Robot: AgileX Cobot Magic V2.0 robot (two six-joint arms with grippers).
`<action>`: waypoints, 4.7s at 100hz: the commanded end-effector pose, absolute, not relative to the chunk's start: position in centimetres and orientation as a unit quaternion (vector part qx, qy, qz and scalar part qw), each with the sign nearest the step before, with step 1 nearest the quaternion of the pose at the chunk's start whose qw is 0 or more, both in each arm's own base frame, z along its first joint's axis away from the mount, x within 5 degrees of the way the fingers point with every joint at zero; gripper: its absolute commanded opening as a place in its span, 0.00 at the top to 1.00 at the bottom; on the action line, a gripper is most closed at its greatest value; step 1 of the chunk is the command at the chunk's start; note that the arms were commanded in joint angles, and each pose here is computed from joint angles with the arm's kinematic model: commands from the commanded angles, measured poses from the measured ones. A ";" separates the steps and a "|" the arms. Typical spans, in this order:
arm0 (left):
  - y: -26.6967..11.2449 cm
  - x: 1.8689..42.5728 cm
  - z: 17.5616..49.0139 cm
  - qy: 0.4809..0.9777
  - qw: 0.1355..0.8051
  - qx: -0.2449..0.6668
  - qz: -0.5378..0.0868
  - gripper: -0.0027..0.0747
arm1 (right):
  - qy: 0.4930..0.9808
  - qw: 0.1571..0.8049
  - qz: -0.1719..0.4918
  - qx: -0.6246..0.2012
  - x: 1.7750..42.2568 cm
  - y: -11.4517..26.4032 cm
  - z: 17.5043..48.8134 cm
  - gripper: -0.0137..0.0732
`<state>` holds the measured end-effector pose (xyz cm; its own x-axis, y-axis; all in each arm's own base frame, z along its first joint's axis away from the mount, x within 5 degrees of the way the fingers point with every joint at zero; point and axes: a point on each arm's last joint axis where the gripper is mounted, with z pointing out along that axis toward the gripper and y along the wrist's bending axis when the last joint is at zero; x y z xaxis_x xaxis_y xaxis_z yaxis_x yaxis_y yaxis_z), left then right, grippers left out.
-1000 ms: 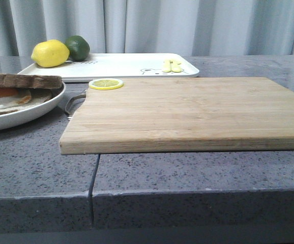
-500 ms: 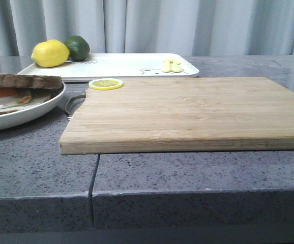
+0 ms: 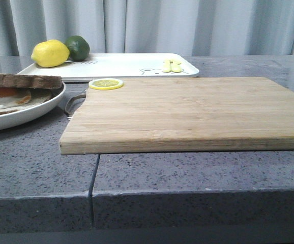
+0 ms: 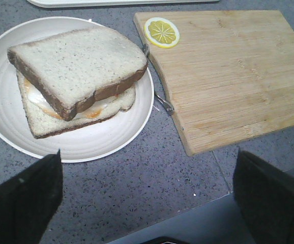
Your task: Place bread and move sandwich to tray
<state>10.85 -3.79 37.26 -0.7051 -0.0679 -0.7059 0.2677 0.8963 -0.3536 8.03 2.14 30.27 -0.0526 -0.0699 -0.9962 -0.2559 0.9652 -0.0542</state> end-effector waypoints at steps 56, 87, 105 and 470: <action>-2.1 13.0 38.5 0.876 0.456 -0.015 -0.156 0.17 | 0.690 0.715 0.061 -0.100 8.1 1.9 31.8 0.19; -1.3 16.8 36.9 0.893 0.425 -0.061 -0.136 0.17 | 0.690 0.715 0.061 -0.100 8.1 1.9 31.8 0.19; -1.2 18.6 36.2 0.894 0.422 -0.073 -0.135 0.17 | 0.690 0.715 0.061 -0.100 8.1 1.9 31.8 0.19; 0.6 27.2 27.5 0.947 0.300 -0.101 -0.053 0.41 | 0.690 0.715 0.061 -0.100 8.1 1.9 31.8 0.19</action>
